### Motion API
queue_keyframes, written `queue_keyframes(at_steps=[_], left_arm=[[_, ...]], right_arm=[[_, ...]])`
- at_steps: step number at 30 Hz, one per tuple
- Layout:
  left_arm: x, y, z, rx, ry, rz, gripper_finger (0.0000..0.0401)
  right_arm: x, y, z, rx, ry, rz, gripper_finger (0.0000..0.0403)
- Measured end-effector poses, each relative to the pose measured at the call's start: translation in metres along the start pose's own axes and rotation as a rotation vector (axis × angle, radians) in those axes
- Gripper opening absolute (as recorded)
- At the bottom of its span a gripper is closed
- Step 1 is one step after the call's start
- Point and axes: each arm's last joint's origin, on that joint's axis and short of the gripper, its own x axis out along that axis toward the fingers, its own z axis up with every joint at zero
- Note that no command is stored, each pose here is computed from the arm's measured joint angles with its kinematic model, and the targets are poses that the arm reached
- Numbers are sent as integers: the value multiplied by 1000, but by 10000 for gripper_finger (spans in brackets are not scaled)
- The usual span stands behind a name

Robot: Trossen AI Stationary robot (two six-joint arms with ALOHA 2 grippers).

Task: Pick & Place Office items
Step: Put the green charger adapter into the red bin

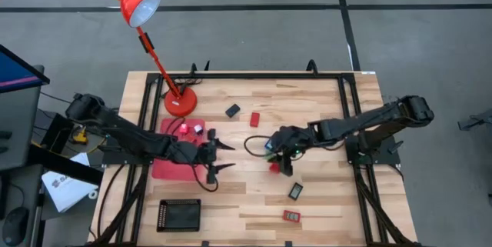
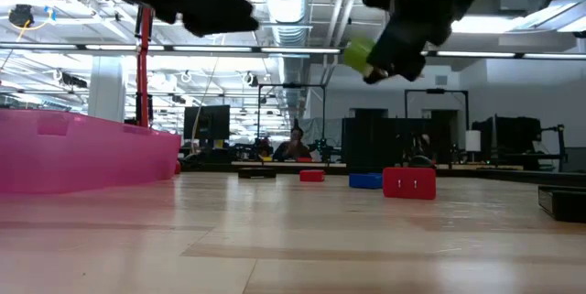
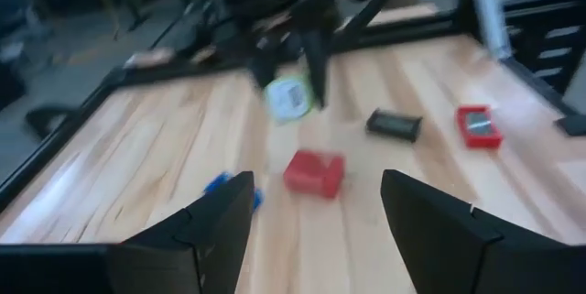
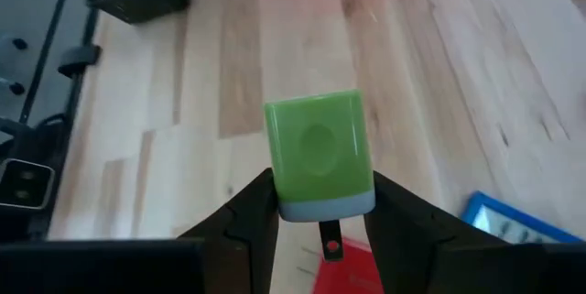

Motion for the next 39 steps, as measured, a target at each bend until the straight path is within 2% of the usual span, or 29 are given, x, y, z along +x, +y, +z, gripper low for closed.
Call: queue_keyframes(at_steps=[5, 9, 13, 17, 23, 31, 39], left_arm=[[19, -9, -4, 32, -116, -12, 255], [27, -7, -1, -39, -235, 14, 277], [32, -5, -2, -83, -266, 27, 290], [38, -2, 2, -134, -267, 26, 298], [41, -1, 7, -127, -261, 28, 299], [58, -2, -8, -91, -168, 83, 299], [59, -3, -14, -63, -125, 81, 299]], right_arm=[[0, 12, 1, -11, -38, 37, 130], [0, 17, 0, -29, -66, 40, 130], [0, 20, 2, -67, -101, 49, 130], [0, 19, 4, -108, -132, 14, 130], [11, 17, 4, -152, -143, -43, 130], [46, 21, 16, -240, -81, -51, 130], [47, 24, 27, -291, -65, -92, 130]])
